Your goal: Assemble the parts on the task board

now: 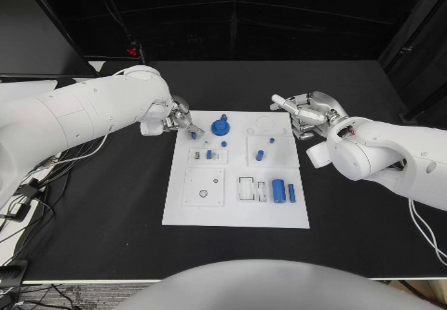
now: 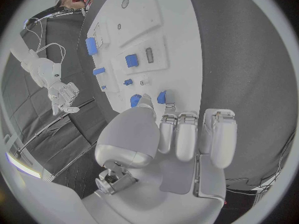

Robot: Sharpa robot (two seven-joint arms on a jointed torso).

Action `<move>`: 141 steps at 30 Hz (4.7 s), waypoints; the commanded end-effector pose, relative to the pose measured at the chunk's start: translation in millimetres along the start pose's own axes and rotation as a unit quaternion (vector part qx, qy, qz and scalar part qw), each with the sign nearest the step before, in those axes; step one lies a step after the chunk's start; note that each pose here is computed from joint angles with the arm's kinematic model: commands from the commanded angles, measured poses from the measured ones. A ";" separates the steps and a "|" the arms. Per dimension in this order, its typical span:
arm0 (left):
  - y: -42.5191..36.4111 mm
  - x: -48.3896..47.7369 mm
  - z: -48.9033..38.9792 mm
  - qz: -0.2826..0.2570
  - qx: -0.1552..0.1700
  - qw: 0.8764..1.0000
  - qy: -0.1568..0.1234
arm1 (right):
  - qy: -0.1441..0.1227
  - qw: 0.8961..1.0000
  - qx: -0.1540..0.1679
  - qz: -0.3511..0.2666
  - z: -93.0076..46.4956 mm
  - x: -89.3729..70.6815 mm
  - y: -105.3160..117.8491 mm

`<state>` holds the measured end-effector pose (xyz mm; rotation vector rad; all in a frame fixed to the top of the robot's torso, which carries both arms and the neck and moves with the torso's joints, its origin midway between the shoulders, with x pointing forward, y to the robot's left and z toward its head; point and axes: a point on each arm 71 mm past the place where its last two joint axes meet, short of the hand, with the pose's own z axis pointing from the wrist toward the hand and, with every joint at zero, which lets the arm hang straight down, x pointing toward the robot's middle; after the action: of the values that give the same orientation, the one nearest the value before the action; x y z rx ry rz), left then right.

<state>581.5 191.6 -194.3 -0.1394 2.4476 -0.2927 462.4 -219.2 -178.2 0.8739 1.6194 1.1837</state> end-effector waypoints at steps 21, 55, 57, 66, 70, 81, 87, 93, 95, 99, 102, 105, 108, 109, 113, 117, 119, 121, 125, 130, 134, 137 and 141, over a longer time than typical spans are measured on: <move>-0.7 -0.4 0.2 0.003 0.000 1.000 0.001 | 0.000 1.000 -0.002 0.000 -0.1 -0.3 1.1; 2.5 -2.0 0.1 0.000 0.000 1.000 -0.002 | 0.000 1.000 -0.002 -0.001 0.2 -0.3 0.9; 2.3 -2.1 0.1 -0.001 0.001 1.000 -0.003 | 0.000 1.000 -0.001 -0.001 0.3 -0.3 0.9; 2.4 -2.6 -0.2 -0.003 0.005 1.000 -0.009 | -0.001 1.000 0.000 -0.001 0.4 -0.6 0.5; 3.0 -3.2 -0.3 -0.005 0.006 1.000 -0.011 | 0.000 1.000 0.001 -0.001 0.5 -0.7 0.4; 6.4 -5.5 -1.7 -0.013 0.016 0.999 -0.027 | -0.001 1.000 0.002 -0.001 0.6 -1.6 -0.1; 10.1 -6.9 -4.3 -0.021 0.032 0.998 -0.045 | -0.003 1.000 0.002 -0.002 0.4 -2.5 -0.4; 17.6 -6.1 -11.0 -0.045 0.052 0.996 -0.058 | -0.005 1.000 0.003 -0.002 -0.2 -4.0 -0.9; 20.1 -5.5 -13.9 -0.052 0.058 0.995 -0.060 | -0.005 1.000 0.004 -0.002 -0.4 -4.7 -1.1; 26.0 -2.7 -21.4 -0.060 0.067 0.994 -0.060 | -0.007 1.000 0.004 -0.002 -0.6 -5.7 -1.5; 30.1 1.9 -27.5 -0.062 0.068 0.994 -0.055 | -0.007 1.000 0.004 -0.003 -0.7 -6.0 -1.6; 33.4 7.9 -33.4 -0.069 0.072 0.994 -0.045 | -0.007 1.000 0.004 -0.003 -0.6 -5.8 -1.5; 36.4 14.3 -38.8 -0.075 0.076 0.994 -0.035 | -0.007 1.000 0.004 -0.003 -0.6 -5.7 -1.5; 37.3 16.8 -40.8 -0.077 0.077 0.994 -0.031 | -0.007 1.000 0.004 -0.003 -0.7 -5.8 -1.5; 40.3 26.0 -48.3 -0.079 0.082 0.993 -0.021 | -0.008 1.000 0.004 -0.003 -0.7 -6.1 -1.6; 40.1 32.5 -52.7 -0.078 0.085 0.993 -0.013 | -0.007 1.000 0.004 -0.003 -0.8 -5.8 -1.4; 38.4 36.1 -54.4 -0.076 0.086 0.993 -0.008 | -0.007 1.000 0.004 -0.002 -0.8 -5.7 -1.4; 35.0 40.1 -55.5 -0.071 0.087 0.994 0.000 | -0.007 1.000 0.003 -0.002 -0.8 -5.6 -1.3; 29.9 43.8 -55.3 -0.066 0.086 0.994 0.009 | -0.007 1.000 0.003 -0.002 -0.7 -5.2 -1.2; 26.4 44.4 -53.4 -0.062 0.082 0.995 0.012 | -0.006 1.000 0.003 -0.002 -0.8 -5.0 -1.0; 23.6 45.5 -51.0 -0.057 0.075 0.995 0.020 | -0.006 1.000 0.002 -0.002 -0.8 -5.1 -1.0; 20.2 46.7 -48.9 -0.051 0.072 0.996 0.027 | -0.005 1.000 0.002 -0.002 -0.5 -4.4 -0.8; 15.3 48.9 -46.2 -0.043 0.067 0.996 0.037 | -0.003 1.000 0.001 -0.001 -0.3 -2.7 -0.3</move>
<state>515.5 205.3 -190.9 -0.1898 2.4483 -0.5363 463.2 -223.3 -179.3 0.8842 1.6224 1.1667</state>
